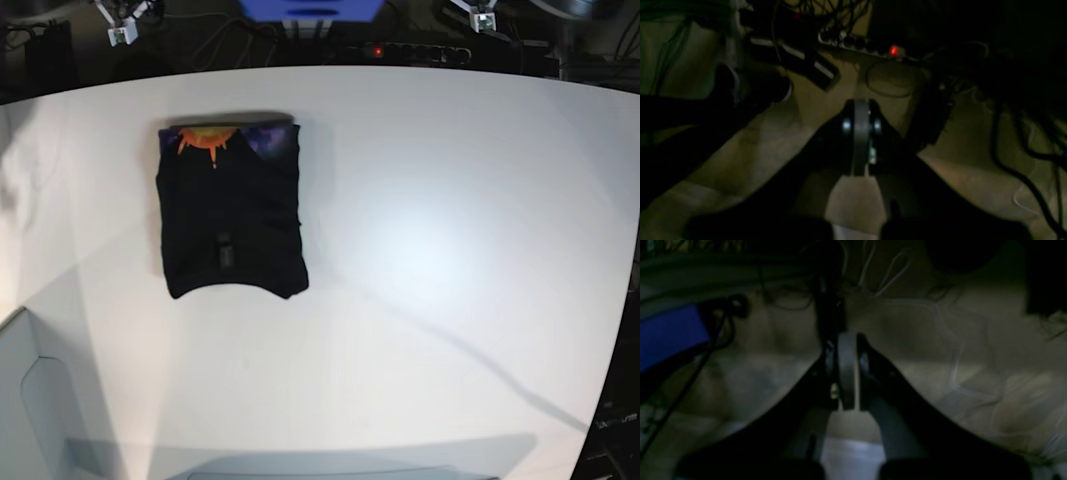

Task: Fold the T-shirt properly

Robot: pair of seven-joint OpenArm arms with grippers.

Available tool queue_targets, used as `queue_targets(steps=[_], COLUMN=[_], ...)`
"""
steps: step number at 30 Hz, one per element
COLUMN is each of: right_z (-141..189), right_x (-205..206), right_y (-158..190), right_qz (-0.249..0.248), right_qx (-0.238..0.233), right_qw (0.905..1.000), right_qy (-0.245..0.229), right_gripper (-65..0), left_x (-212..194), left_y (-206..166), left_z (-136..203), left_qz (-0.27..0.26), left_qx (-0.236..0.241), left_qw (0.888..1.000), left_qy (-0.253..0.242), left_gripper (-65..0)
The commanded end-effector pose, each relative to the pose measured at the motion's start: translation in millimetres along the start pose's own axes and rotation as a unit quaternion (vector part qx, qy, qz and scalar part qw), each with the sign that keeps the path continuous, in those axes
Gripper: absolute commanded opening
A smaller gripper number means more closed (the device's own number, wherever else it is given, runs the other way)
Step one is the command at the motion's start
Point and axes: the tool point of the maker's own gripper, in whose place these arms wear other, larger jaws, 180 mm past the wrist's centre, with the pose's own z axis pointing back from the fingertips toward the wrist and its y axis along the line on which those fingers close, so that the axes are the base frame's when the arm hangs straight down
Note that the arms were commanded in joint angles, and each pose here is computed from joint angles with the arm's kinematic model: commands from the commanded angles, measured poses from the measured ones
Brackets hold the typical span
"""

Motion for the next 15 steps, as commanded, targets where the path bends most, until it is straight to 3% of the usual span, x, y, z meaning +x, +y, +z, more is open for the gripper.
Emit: queue_targets(steps=[1,5,11,15], right_z=[-4.6,-35.6,-70.9,-92.7], right_x=[0.5,-6.3,-1.3,-4.5], right_y=[-1.6,8.7,29.2,45.3], right_qz=[-0.002,-0.008,-0.002,-0.039], right_qx=[0.005,0.024,0.041,0.068], right_qw=[1.0,0.9993,0.9991,0.9966], right_qy=[0.001,0.027,-0.003,-0.025], right_gripper=[-65.0,-65.0,-65.0,-65.0], left_x=[-5.4,-22.3,-32.7,-35.4], left_y=[5.6,-4.1,-14.2,-10.6], left_z=[-8.4,-47.1,-85.1,-104.4], left_qz=[-0.01,-0.032,-0.028,-0.016], left_qx=[0.006,-0.012,-0.015,-0.003], left_qw=[1.0,0.999,0.998,0.996], left_qy=[0.004,0.031,0.052,0.086], left_gripper=[-65.0,-65.0,-65.0,-65.0])
